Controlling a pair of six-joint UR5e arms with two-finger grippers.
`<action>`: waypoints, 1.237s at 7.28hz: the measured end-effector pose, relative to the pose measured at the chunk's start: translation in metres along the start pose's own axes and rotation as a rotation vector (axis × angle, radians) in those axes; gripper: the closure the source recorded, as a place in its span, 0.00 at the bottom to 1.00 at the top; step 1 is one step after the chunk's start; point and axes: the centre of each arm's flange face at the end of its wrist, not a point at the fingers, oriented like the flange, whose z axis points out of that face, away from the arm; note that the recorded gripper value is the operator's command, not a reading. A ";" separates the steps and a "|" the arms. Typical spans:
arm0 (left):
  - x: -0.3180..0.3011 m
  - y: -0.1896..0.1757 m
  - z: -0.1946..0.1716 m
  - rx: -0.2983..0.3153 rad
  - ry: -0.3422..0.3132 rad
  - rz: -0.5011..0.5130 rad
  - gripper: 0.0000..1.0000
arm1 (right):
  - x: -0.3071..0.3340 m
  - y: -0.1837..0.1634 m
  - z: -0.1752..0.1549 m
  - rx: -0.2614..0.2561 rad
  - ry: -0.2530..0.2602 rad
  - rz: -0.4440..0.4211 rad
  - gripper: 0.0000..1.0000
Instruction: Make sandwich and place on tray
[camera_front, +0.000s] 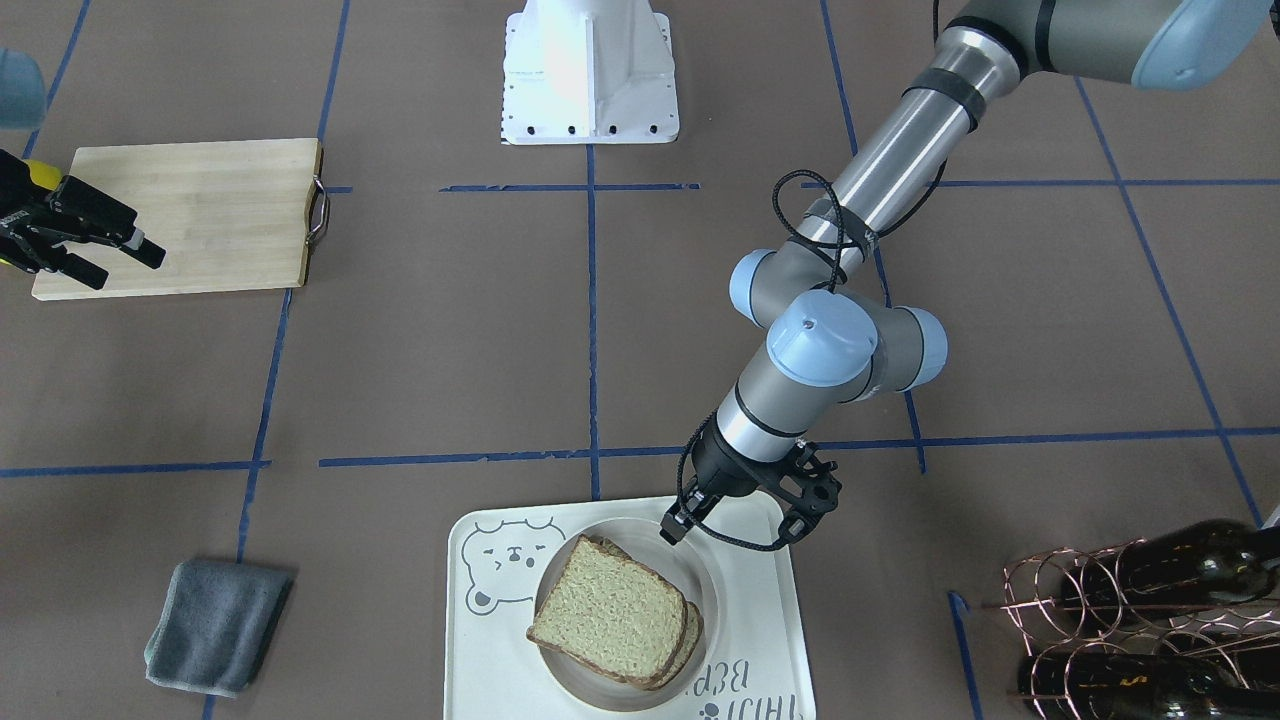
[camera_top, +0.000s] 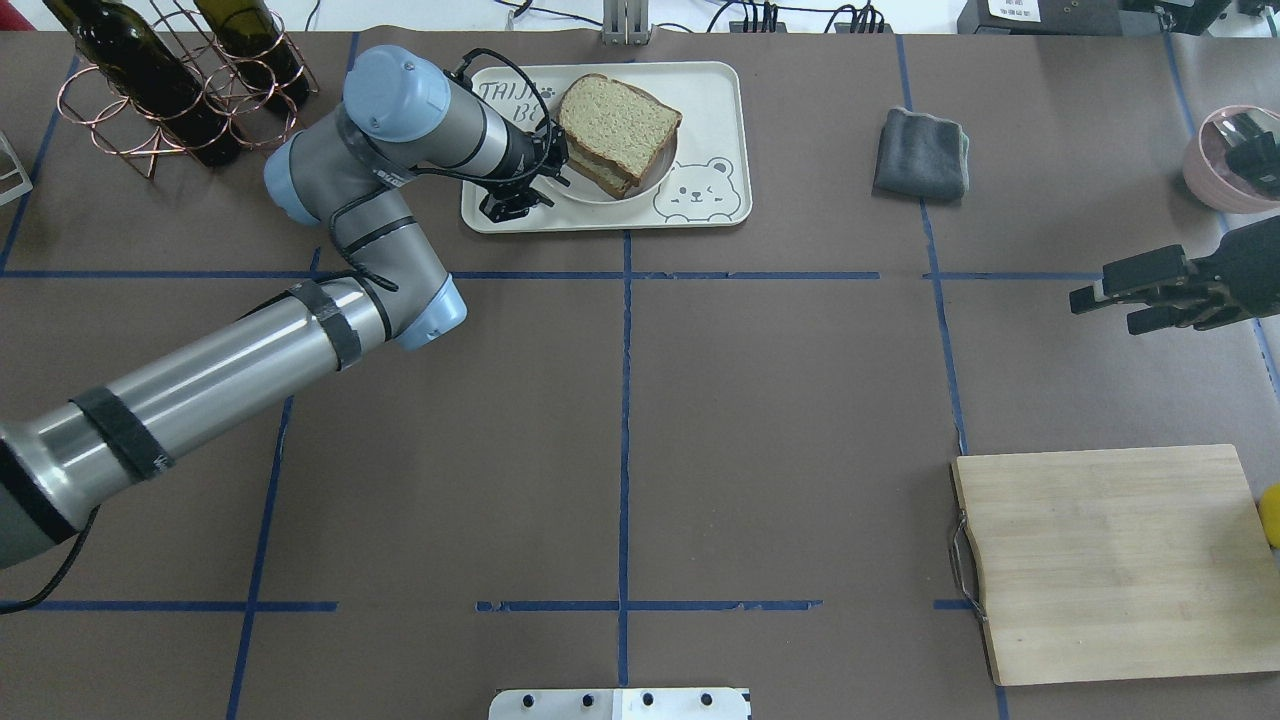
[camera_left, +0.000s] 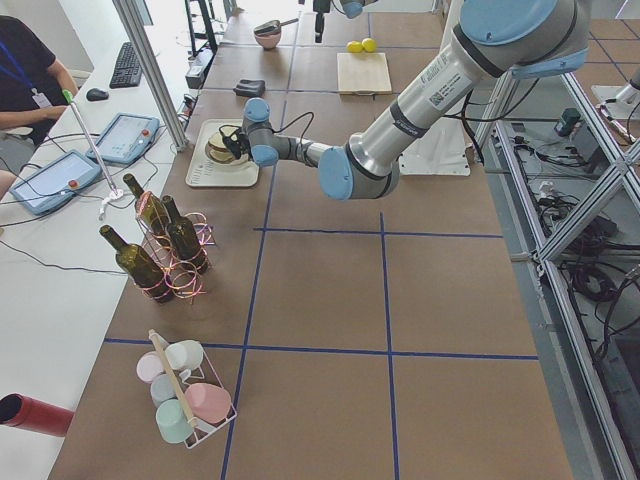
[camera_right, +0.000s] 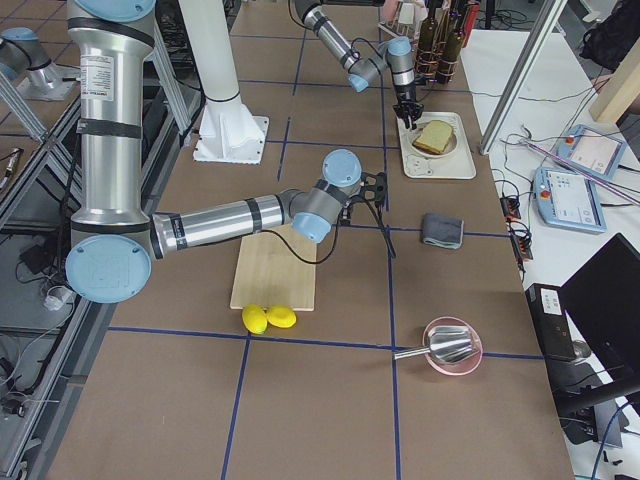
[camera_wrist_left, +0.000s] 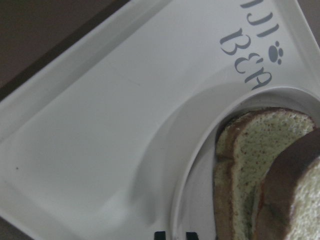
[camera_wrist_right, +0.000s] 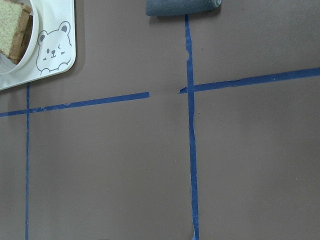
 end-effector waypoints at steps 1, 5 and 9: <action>-0.020 -0.004 -0.024 -0.030 0.015 0.044 0.61 | 0.008 -0.002 -0.006 0.012 0.006 0.015 0.00; -0.164 -0.067 -0.171 -0.105 -0.025 0.478 0.58 | 0.066 -0.018 -0.026 0.049 0.103 0.053 0.00; -0.332 -0.211 -0.301 -0.033 -0.211 0.975 0.56 | 0.137 -0.035 -0.070 -0.003 0.308 -0.175 0.00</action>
